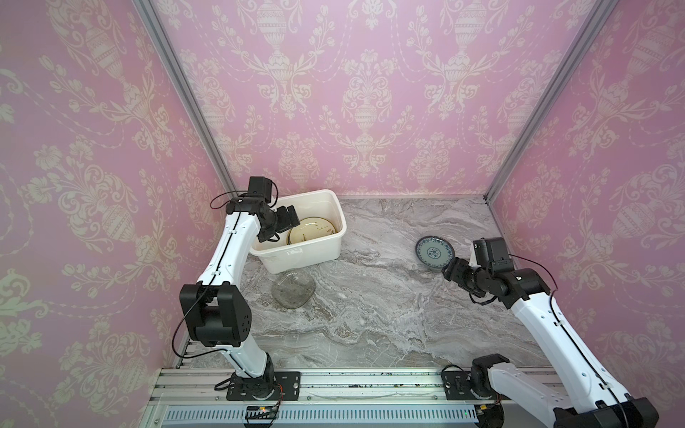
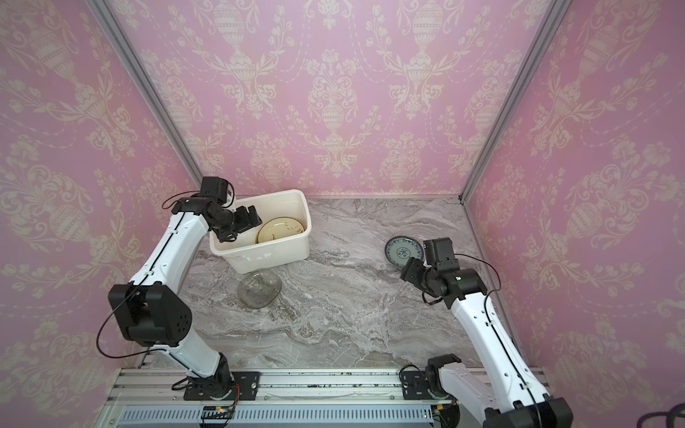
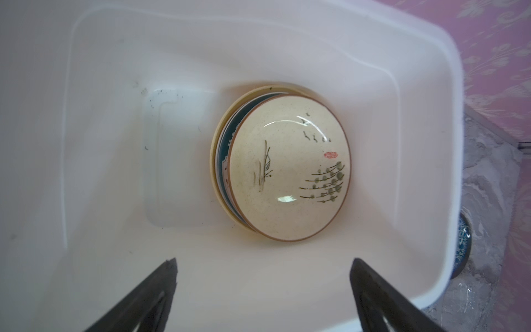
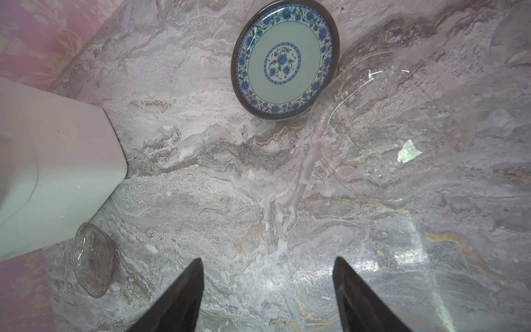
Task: Place the plates into the plastic bin on the countertop
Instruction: 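Open the left gripper and reach toward the blue floral plate while the right approaches it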
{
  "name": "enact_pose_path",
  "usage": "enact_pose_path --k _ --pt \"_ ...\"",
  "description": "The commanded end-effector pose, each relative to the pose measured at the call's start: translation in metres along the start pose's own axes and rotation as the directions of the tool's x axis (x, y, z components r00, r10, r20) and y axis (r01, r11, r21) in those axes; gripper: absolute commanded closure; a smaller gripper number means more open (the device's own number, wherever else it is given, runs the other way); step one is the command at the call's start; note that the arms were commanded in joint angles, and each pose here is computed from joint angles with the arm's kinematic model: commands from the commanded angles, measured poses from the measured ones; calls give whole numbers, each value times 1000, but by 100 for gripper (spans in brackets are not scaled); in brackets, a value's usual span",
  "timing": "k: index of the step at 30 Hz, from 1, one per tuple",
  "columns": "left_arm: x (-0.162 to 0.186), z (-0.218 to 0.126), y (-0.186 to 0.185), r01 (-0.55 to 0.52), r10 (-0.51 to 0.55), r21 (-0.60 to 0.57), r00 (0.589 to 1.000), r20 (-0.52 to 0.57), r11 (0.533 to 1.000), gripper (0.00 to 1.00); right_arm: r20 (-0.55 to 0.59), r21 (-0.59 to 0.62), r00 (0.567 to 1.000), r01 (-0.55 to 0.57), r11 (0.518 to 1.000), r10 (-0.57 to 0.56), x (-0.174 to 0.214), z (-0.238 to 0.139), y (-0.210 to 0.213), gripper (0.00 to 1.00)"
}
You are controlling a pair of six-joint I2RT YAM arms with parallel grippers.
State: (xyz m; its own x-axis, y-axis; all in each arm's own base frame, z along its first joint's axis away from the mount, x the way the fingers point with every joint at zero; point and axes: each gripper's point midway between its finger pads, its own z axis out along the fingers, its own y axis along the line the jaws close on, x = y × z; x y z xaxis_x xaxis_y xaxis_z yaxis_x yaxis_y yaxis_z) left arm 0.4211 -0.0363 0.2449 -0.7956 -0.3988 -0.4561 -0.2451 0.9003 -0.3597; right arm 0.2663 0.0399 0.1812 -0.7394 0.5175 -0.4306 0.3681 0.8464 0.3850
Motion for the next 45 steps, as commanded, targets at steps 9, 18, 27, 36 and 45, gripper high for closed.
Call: enact_pose_path --k 9,18,27,36,45 --pt "50 -72 -157 -270 235 434 963 133 860 1 -4 -71 999 -39 997 38 -64 67 -15 27" --pt "124 -12 -242 -318 383 555 924 -1 769 1 27 -52 999 -43 998 44 -118 121 -17 25" --pt "186 65 -274 -211 394 537 884 -251 817 1 13 -4 998 -58 998 58 -143 164 -24 20" --pt "214 114 -297 -98 343 560 871 -352 822 1 -44 22 996 -74 997 75 -135 196 -34 19" --pt "226 146 -287 -89 324 514 863 -388 853 1 -142 6 990 -16 1000 17 -110 217 -21 21"
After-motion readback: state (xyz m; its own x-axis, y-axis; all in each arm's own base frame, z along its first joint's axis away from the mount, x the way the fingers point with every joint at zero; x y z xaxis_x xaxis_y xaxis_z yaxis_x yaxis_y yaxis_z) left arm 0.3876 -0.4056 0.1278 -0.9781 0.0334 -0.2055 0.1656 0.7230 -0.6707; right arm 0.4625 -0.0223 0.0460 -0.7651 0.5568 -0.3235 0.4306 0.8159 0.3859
